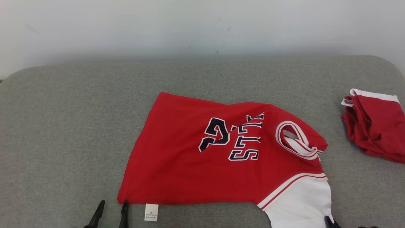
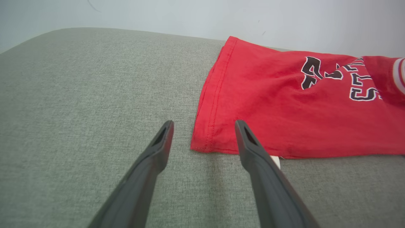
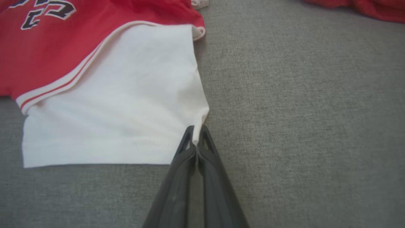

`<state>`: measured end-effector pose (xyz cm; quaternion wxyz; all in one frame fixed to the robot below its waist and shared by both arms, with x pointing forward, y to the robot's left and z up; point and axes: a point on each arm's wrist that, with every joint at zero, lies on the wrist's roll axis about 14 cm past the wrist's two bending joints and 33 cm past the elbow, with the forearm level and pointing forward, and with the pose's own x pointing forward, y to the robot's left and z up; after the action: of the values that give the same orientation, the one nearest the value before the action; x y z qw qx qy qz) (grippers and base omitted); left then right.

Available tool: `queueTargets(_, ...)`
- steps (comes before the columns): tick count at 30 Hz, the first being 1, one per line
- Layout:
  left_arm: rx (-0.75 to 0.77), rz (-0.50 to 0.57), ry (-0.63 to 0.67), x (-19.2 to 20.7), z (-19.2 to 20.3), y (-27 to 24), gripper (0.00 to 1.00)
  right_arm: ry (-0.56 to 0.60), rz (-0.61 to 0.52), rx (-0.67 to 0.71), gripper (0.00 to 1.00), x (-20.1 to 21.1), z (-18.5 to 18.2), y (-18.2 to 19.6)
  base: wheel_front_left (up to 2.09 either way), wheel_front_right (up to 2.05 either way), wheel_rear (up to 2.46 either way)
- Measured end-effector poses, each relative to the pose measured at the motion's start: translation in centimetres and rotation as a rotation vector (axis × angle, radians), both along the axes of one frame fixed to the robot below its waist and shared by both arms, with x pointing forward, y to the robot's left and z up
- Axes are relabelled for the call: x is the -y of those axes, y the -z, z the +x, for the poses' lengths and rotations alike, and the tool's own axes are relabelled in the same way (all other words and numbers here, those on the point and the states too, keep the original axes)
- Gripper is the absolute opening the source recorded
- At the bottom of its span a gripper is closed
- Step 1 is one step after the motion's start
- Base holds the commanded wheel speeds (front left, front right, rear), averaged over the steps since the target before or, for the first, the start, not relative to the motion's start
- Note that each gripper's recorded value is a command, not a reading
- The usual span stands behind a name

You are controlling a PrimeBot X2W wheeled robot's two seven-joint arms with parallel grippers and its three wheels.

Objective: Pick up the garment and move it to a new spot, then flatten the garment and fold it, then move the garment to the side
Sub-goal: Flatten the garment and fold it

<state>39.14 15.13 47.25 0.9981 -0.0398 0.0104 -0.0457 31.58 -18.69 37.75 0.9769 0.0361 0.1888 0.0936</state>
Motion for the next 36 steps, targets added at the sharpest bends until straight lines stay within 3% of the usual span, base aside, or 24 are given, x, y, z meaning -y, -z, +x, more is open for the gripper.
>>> queueTargets(12, -0.006, -0.085, 0.118, 3.8, 2.0, 0.1, 1.00, 0.068, -0.012, 0.008, 0.00, 1.9, -1.1, -0.3, 0.00, 0.00, 0.00)
queueTargets(26, -0.126, -0.122, 0.129, 4.3, 2.2, 3.8, 1.00, 0.099, -0.028, 0.005, 0.00, 3.0, -1.3, -0.3, 0.00, 0.00, 0.00)
queueTargets(27, -0.137, -0.113, 0.138, 4.5, 2.1, 4.2, 0.90, 0.099, -0.027, 0.005, 0.00, 3.0, -1.3, -0.3, 0.00, 0.00, 0.00)
queueTargets(28, -0.137, -0.113, 0.138, 4.5, 2.1, 4.2, 0.53, 0.099, -0.027, 0.005, 0.00, 3.0, -1.3, -0.3, 0.00, 0.00, 0.00)
queueTargets(31, -0.150, -0.112, 0.147, 4.7, 2.2, 4.6, 0.25, 0.100, -0.027, 0.008, 0.00, 3.1, -1.1, -0.4, 0.00, 0.00, 0.00)
queueTargets(32, -0.151, -0.112, 0.151, 4.9, 2.4, 4.6, 0.03, 0.101, -0.027, 0.021, 0.00, 3.1, -0.6, -0.7, 0.00, 0.00, 0.00)
queueTargets(36, -0.132, -0.114, 0.155, 4.8, 2.5, 4.0, 0.00, 0.109, -0.019, 0.079, 0.00, 3.2, 0.7, -2.3, 0.00, 0.00, 0.00)
